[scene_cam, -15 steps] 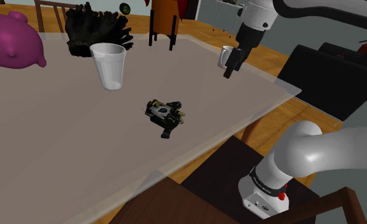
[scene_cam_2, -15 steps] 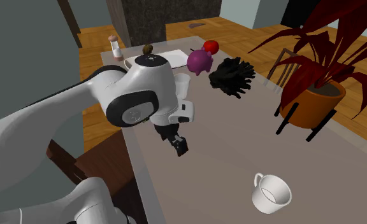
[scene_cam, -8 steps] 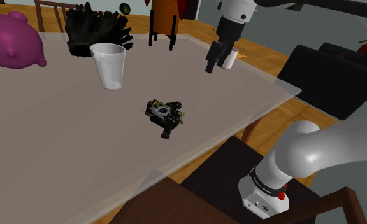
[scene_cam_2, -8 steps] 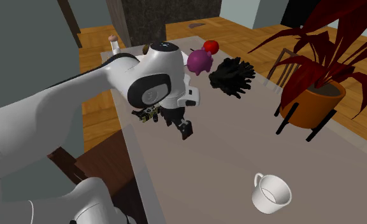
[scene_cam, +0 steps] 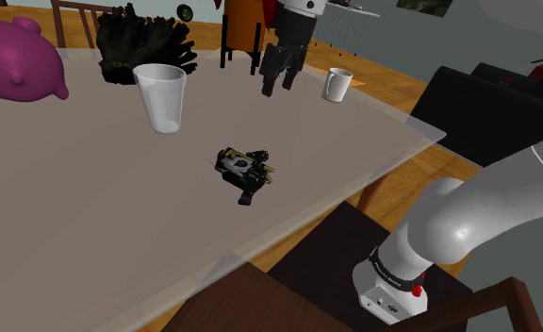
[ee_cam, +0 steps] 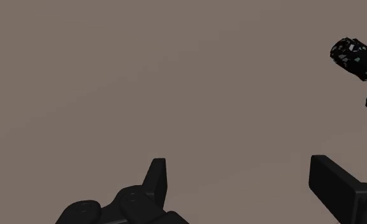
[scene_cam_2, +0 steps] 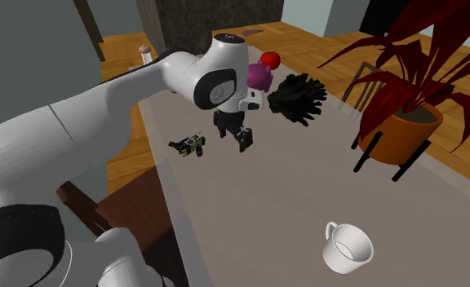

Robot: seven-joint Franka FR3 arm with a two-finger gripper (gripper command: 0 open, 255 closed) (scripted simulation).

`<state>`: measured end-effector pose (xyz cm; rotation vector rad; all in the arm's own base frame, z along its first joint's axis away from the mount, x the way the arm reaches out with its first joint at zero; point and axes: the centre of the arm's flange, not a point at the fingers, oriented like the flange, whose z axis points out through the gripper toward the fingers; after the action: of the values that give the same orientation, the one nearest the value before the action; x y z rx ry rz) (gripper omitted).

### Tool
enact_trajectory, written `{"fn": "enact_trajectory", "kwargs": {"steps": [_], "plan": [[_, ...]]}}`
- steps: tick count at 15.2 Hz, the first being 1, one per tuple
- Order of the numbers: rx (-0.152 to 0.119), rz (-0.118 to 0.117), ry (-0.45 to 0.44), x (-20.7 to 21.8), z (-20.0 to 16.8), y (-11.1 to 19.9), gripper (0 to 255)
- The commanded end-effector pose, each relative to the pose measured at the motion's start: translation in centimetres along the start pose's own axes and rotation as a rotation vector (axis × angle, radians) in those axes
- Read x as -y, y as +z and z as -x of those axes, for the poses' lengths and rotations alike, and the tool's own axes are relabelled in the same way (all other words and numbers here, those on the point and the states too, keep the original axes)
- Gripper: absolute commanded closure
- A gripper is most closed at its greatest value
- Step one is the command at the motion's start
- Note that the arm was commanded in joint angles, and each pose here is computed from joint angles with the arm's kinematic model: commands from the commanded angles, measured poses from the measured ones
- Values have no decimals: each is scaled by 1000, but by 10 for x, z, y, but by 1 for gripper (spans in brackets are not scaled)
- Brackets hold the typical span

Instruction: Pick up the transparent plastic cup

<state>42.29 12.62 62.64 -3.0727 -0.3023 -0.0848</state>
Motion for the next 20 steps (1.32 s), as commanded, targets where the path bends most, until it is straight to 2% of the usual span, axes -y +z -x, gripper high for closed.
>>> {"fn": "enact_trajectory", "kwargs": {"steps": [1,16,20], "plan": [[3,-15,-8,13,-23,1,0],[29,-121,-69,118,-183,-7,0],[29,-123,-70,119,-185,9,0]]}}
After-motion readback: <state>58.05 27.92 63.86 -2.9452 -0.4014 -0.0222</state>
